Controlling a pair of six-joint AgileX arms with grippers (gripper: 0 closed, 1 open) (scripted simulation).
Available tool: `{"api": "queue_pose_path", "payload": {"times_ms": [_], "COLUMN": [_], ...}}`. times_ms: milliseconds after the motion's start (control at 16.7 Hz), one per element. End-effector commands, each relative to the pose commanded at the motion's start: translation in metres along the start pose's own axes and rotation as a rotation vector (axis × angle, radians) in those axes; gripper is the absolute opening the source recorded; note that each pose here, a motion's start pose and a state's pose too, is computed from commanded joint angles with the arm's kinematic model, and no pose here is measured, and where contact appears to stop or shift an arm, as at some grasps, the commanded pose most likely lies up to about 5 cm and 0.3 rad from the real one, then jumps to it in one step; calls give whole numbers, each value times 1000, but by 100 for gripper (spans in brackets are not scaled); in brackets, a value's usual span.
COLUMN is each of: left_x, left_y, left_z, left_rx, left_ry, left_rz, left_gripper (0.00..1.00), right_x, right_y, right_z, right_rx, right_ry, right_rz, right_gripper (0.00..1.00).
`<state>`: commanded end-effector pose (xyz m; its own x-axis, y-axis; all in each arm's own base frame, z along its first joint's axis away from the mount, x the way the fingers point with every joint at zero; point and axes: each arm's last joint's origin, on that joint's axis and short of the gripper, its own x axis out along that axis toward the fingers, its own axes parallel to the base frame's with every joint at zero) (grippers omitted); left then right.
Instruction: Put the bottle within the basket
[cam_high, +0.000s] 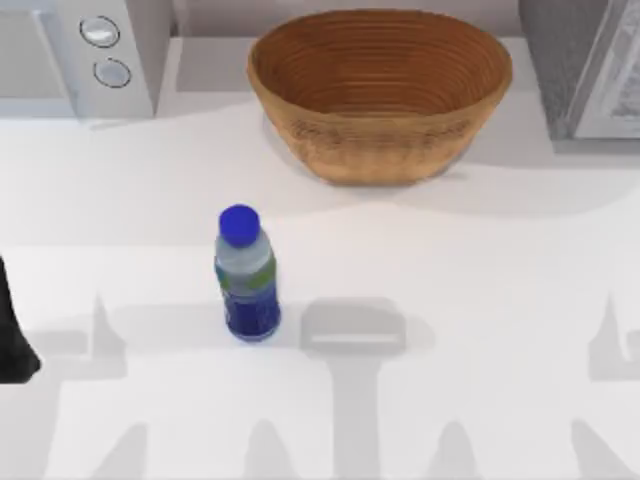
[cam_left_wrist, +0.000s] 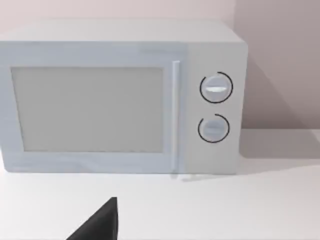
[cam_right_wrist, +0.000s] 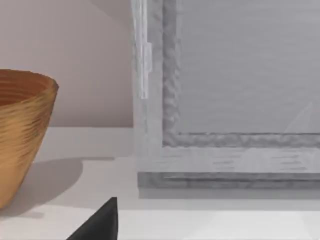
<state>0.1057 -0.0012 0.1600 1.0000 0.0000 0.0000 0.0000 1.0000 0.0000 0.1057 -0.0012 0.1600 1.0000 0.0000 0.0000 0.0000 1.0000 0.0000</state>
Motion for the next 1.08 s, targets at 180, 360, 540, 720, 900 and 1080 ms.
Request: {"api": "queue_pose_path", "payload": {"times_ms": [180,360,540,720,900,1080], "left_x": [1,6,18,35,55,72], "left_y": [-1,-4,-10,-19,-29,-41], "left_z": [1,6,9,7,-4,-23], "left_rx": [0,3,9,18,28,39], "left_ry": [-2,-9,0,31,75,123], "left_rz": [-8,-70,-161,-269,-386,-507], "left_gripper": [100,100,100,100,100,100], "right_x": [0,0,0,0,0,0], "right_y": [0,0,0,0,0,0], "right_z": [0,0,0,0,0,0], "right_rx": [0,0,0,0,0,0], "right_ry": [0,0,0,0,0,0], "right_rz": [0,0,0,0,0,0], "right_gripper": [100,100,100,100,100,100]}}
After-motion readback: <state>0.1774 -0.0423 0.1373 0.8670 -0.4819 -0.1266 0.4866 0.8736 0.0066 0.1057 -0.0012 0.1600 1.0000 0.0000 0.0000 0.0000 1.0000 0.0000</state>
